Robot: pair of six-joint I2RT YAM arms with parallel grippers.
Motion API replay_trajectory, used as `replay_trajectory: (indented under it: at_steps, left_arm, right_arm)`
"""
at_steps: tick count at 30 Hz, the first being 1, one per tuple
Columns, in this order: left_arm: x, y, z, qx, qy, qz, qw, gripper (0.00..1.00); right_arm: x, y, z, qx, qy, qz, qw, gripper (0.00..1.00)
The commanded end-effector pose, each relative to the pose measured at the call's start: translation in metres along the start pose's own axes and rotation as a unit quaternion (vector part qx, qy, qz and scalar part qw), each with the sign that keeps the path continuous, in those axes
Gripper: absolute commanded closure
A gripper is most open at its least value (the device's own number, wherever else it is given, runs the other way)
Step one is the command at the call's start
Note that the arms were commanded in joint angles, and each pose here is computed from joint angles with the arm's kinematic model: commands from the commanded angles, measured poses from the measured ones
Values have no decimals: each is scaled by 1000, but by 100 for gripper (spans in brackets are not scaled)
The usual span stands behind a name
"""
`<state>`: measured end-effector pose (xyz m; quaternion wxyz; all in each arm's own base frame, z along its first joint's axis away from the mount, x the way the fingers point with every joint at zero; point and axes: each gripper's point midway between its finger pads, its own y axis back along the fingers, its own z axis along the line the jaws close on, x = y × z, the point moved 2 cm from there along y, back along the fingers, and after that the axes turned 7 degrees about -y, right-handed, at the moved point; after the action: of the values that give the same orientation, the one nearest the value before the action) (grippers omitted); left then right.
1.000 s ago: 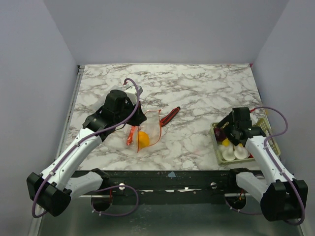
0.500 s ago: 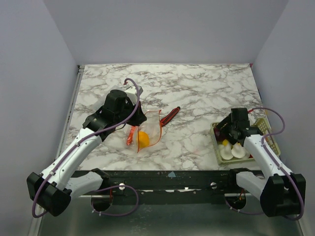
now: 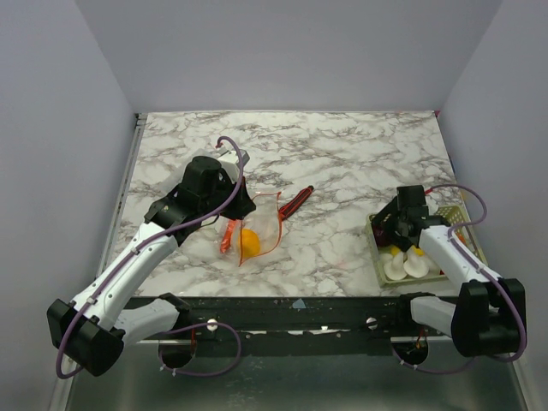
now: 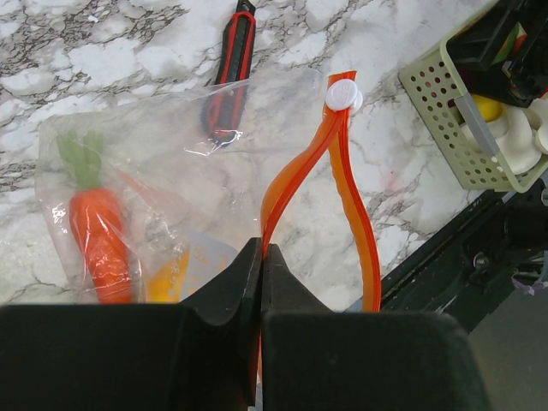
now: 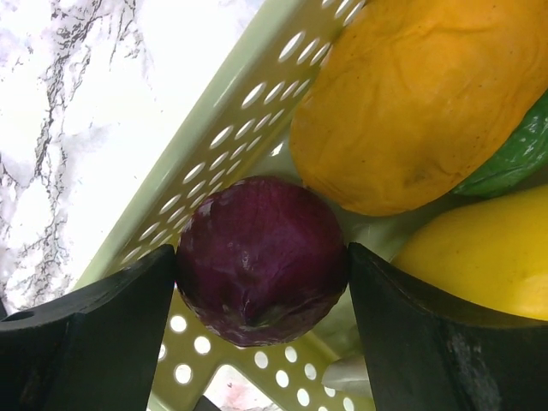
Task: Place the food in the zip-top bag and seal the zipper
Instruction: Pick up the fake vegetable from the bin, then place the fake vegetable in the zipper food storage bag.
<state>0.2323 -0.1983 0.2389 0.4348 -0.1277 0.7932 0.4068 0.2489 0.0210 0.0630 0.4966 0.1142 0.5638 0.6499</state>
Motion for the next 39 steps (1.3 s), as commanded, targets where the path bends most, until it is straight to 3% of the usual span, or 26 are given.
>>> replay_trajectory:
  at_steps: [1, 3, 4, 9, 13, 16, 24, 28, 33, 39]
  left_arm:
    - [-3, -3, -2, 12, 2, -5, 1000, 100]
    - [-3, -2, -4, 18, 2, -5, 1000, 100]
    - [-3, -2, -4, 18, 2, -6, 1000, 100]
    - [-2, -2, -1, 7, 1, -5, 1000, 100]
    - [-3, -2, -3, 13, 1, -7, 1000, 100]
    - [-3, -2, 0, 5, 1, -6, 1000, 100]
    - [-3, -3, 0, 6, 1, -5, 1000, 100]
    - [-3, -3, -1, 9, 3, -3, 1000, 100]
    - [-4, -3, -1, 11, 4, -5, 1000, 100]
    - [-5, -2, -1, 11, 4, -7, 1000, 100]
  right_arm:
    - [8, 0, -21, 39, 9, 12, 999, 28]
    - [7, 2, -20, 33, 7, 5, 999, 46]
    - [6, 3, -19, 30, 5, 3, 1000, 50]
    - [-3, 18, -11, 16, -7, -9, 1000, 51]
    - [-18, 36, -6, -7, -22, -49, 999, 67]
    - [-30, 55, 3, -32, -33, -73, 996, 73]
    - [-45, 106, 45, -162, 42, -87, 982, 85]
    - [-31, 135, 86, -299, 90, -42, 949, 86]
    - [3, 171, 128, -445, 115, 43, 887, 88]
    - [58, 223, 169, -533, 188, 79, 821, 88]
